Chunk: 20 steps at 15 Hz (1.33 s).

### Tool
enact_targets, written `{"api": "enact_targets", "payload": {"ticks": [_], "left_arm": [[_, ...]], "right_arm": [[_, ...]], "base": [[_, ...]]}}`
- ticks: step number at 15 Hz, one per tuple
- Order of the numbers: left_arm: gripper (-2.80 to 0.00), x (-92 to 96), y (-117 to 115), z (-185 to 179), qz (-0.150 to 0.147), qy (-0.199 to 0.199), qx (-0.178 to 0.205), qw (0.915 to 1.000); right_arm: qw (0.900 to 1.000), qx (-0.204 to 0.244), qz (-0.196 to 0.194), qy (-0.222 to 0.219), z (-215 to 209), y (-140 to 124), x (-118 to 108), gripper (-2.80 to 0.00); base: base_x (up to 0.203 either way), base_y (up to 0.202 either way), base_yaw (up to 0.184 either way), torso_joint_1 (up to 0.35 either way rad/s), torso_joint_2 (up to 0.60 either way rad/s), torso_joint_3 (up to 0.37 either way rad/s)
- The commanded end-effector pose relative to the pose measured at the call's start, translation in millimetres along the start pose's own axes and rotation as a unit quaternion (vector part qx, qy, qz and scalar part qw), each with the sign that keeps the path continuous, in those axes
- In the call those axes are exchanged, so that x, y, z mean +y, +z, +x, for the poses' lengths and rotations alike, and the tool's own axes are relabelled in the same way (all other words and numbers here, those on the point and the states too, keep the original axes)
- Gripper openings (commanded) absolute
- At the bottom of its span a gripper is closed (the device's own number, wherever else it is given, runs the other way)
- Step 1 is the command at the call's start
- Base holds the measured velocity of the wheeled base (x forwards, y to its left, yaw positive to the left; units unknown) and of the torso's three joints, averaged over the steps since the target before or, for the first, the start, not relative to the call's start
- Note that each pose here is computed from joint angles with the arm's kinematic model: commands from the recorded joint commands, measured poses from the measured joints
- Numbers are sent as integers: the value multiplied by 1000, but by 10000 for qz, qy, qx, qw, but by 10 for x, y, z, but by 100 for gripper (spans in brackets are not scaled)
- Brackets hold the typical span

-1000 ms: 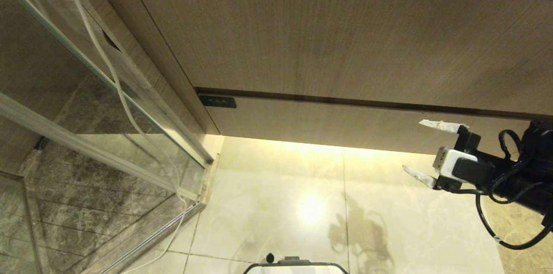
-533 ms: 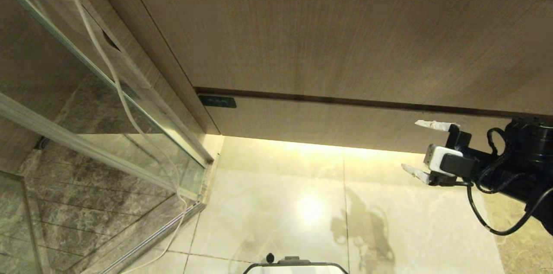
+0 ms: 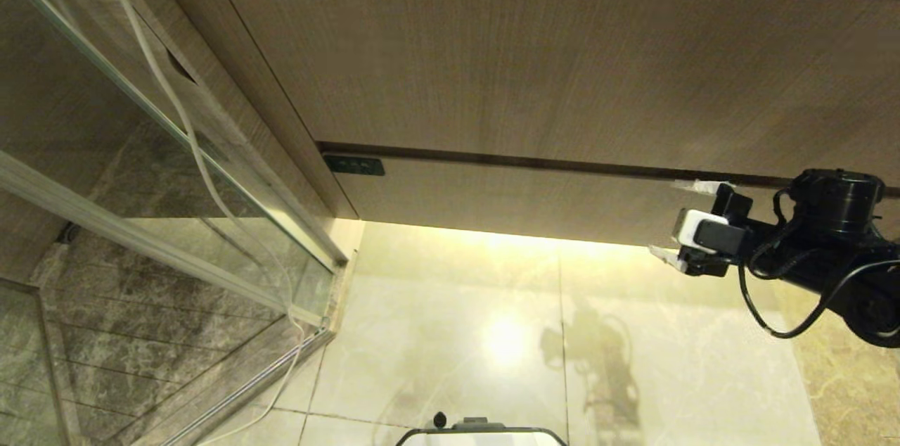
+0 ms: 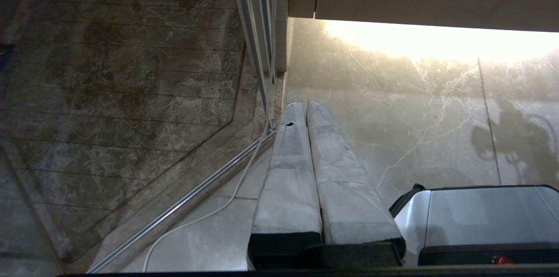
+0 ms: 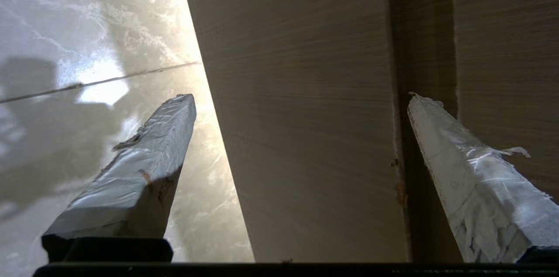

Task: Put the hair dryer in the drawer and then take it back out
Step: Pull open the drawer

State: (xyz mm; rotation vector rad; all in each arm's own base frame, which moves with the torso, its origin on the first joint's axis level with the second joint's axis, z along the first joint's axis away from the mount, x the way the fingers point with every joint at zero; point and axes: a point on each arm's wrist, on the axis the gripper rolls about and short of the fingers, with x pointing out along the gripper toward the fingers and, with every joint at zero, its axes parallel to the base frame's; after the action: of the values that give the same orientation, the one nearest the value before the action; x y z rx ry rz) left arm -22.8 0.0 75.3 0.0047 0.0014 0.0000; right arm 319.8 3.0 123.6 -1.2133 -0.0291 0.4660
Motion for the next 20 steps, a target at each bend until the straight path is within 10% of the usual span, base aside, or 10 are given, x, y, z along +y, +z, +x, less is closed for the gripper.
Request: {"api": "enact_targets", "payload": {"ticks": [1,20], "left_arm": [[-280,0,0,0,0,0,1,10000],[-280,0,0,0,0,0,1,10000]], "right_arm": [[10000,-8,-45,-5,93,-39,4,0],[9997,-35,-136,-217,353,-146,-83,0]], "base": [[0,0,0,0,0,0],[0,0,0,0,0,0]]}}
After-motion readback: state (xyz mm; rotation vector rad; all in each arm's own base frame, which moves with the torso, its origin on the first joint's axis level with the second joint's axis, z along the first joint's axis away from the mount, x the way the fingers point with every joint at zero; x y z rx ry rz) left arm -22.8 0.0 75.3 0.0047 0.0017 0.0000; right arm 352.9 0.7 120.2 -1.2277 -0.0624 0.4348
